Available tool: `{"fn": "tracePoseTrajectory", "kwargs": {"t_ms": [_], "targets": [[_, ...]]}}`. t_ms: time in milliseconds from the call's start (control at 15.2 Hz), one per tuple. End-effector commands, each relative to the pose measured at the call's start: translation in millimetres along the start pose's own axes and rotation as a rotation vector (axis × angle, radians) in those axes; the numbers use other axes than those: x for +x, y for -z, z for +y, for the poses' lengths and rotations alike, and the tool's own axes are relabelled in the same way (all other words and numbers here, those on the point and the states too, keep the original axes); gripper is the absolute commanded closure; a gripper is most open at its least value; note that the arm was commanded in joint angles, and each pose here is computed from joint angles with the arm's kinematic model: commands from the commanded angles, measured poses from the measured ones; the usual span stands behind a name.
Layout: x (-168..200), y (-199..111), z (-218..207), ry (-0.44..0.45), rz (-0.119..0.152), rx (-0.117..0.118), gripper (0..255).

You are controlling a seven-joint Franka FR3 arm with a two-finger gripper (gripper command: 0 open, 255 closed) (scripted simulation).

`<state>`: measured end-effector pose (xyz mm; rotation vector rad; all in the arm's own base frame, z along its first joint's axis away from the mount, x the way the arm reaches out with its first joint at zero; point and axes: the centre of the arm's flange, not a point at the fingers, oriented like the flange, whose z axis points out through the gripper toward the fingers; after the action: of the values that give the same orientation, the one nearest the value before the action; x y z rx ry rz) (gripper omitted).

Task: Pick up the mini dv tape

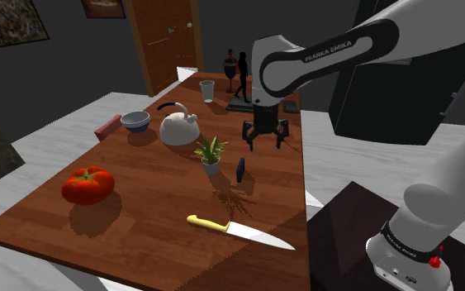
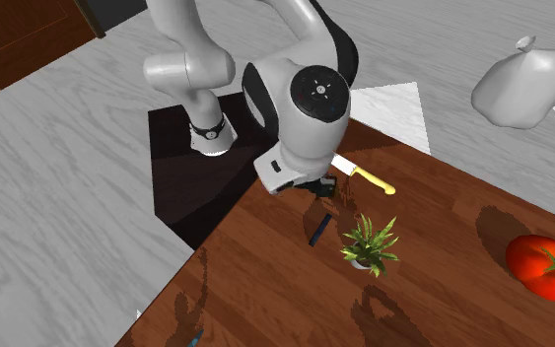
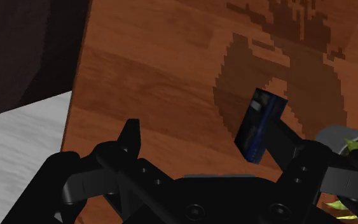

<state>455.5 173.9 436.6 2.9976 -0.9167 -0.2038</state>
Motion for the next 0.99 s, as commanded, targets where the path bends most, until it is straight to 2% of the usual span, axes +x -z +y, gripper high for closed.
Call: {"fn": "tracePoseTrajectory", "kwargs": {"t_ms": [0,462,924], "targets": [[15,-10,-20,-0.079,0.004,-0.002,0],[76,-43,-71,-0.32,0.02,-0.013,0],[81,-80,-73,-0.32,0.02,-0.013,0]]}}
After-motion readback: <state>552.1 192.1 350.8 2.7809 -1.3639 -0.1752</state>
